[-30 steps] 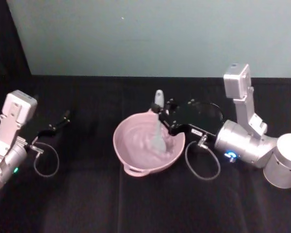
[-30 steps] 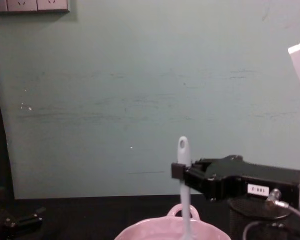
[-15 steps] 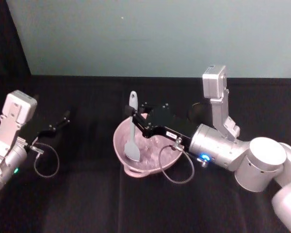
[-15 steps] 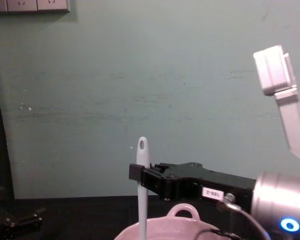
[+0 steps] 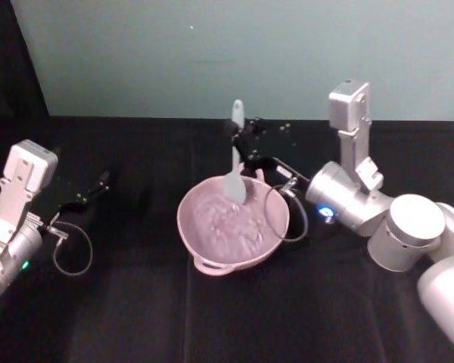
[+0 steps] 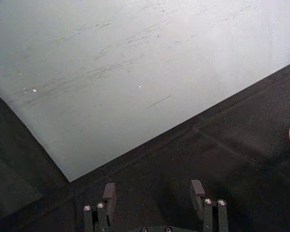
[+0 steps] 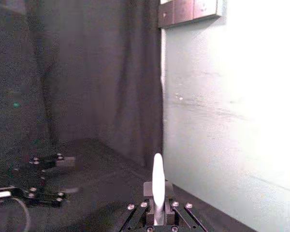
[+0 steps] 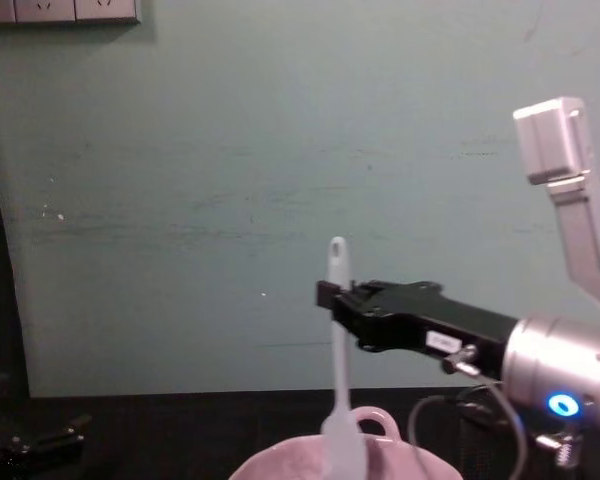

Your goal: Use the one hand to pick up the spoon and stir the clear water in the bowl.

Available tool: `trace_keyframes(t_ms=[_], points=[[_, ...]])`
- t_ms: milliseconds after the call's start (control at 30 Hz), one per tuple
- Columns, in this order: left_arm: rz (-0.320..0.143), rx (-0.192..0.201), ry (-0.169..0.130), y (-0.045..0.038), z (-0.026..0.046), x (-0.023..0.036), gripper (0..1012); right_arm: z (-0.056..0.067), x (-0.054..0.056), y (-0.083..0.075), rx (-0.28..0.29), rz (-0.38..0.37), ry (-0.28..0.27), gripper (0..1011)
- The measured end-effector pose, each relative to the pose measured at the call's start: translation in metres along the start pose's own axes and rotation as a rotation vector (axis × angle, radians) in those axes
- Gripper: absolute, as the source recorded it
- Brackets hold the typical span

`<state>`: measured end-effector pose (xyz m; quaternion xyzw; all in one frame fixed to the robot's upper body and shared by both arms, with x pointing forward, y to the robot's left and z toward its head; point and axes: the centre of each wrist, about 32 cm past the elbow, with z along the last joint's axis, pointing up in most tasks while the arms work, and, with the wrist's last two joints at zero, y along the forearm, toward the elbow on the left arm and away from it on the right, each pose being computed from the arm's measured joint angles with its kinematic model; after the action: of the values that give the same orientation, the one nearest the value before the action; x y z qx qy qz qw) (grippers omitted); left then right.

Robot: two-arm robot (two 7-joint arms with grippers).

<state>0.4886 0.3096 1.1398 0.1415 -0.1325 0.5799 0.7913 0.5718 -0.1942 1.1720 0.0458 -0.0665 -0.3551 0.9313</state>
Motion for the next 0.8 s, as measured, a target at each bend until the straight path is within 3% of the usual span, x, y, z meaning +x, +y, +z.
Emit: trace_keyframes(t_ms=[167,267,500,800], points=[[0.000,0.000,0.000,0.0000,0.0000,0.0000,1011,0.006,0.006,-0.015,-0.018,-0.014,-0.036,120],[0.000,0.000,0.000,0.0000,0.0000,0.0000,1011,0.011,0.003,-0.029,-0.042,-0.002,-0.044,120],[0.000,0.000,0.000,0.0000,0.0000,0.0000,1011,0.015,-0.014,-0.048,-0.073,0.074,0.020,120],[0.000,0.000,0.000,0.0000,0.0000,0.0000,1011,0.010,-0.034,-0.035,-0.044,0.129,0.071,120]])
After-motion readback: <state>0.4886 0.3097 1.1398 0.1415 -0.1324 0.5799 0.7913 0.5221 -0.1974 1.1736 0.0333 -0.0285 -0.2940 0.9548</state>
